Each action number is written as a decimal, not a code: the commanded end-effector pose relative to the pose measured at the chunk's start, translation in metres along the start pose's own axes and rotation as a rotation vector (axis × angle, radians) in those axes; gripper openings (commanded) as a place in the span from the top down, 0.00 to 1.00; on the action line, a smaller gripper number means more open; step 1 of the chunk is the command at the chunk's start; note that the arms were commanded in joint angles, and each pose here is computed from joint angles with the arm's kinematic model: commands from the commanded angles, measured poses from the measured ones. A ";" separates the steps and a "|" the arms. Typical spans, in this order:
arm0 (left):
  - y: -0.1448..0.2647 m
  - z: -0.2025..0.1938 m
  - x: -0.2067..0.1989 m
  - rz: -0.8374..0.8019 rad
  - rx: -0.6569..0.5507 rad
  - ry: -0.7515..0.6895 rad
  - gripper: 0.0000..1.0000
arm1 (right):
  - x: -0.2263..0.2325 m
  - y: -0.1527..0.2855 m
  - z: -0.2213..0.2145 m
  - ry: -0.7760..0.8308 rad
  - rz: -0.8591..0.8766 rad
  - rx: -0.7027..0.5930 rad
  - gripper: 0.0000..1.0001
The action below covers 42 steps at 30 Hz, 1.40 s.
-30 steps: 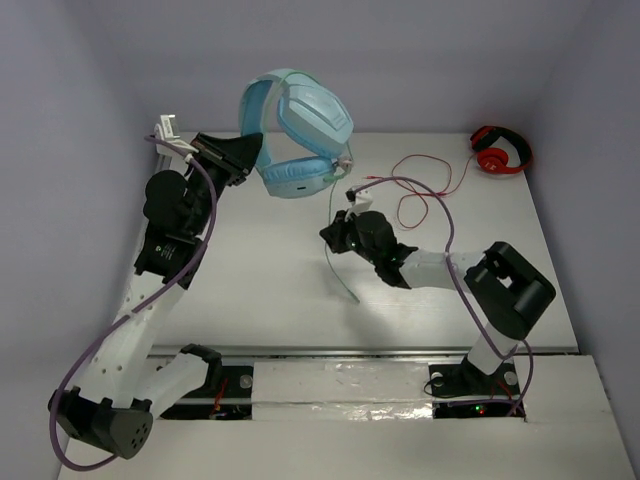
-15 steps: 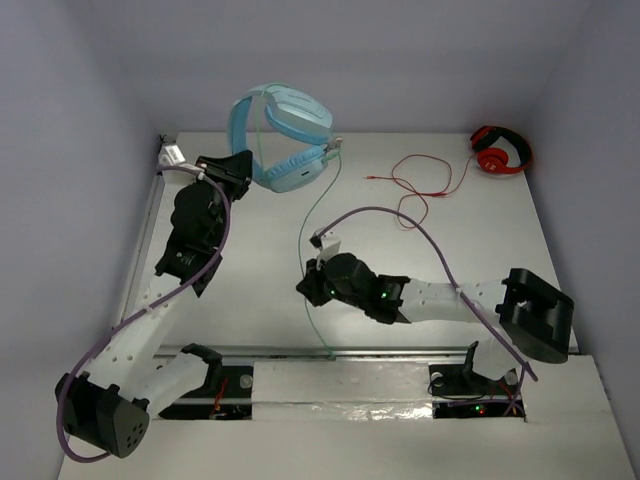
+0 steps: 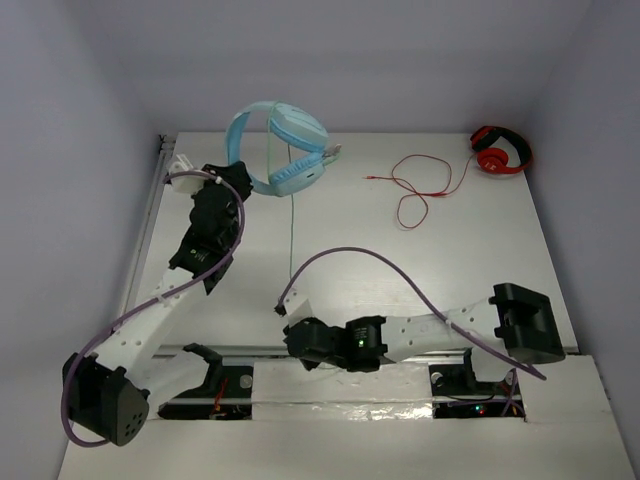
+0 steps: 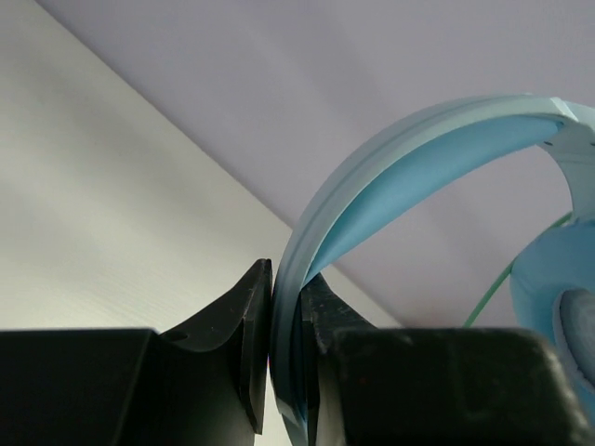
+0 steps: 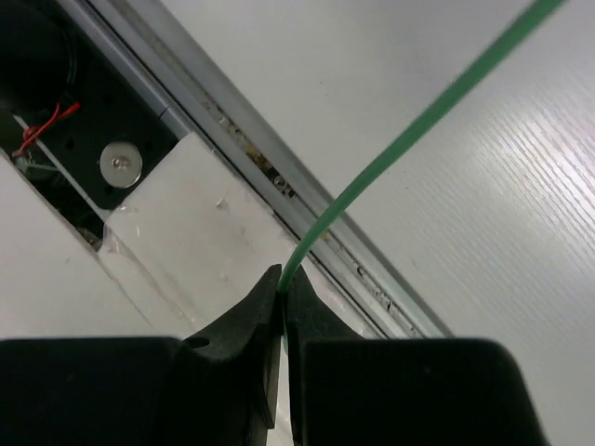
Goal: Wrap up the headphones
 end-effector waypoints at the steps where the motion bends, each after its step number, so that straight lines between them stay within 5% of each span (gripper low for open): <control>1: -0.001 0.009 -0.018 -0.045 -0.122 0.056 1.00 | 0.028 0.027 0.020 0.049 0.023 -0.037 1.00; 9: 0.025 -0.048 0.032 0.080 -0.043 -0.179 1.00 | 0.029 0.083 0.058 0.102 0.045 -0.096 1.00; 19: 0.096 -0.110 0.082 0.023 0.269 -0.442 1.00 | 0.004 0.137 0.110 0.230 -0.093 -0.192 1.00; 42: 0.146 -0.099 0.083 -0.237 0.633 -0.448 1.00 | -0.126 0.165 0.141 0.089 -0.603 -0.336 1.00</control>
Point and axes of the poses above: each gripper's point midway between its finger pads, its own y axis back along the fingers, its own x axis along the line the jaws close on, z = x × y, the point moved 10 cm from there along y, back along the fingers, and after that the axes turned 3 degrees about y, right-handed, at the moved point
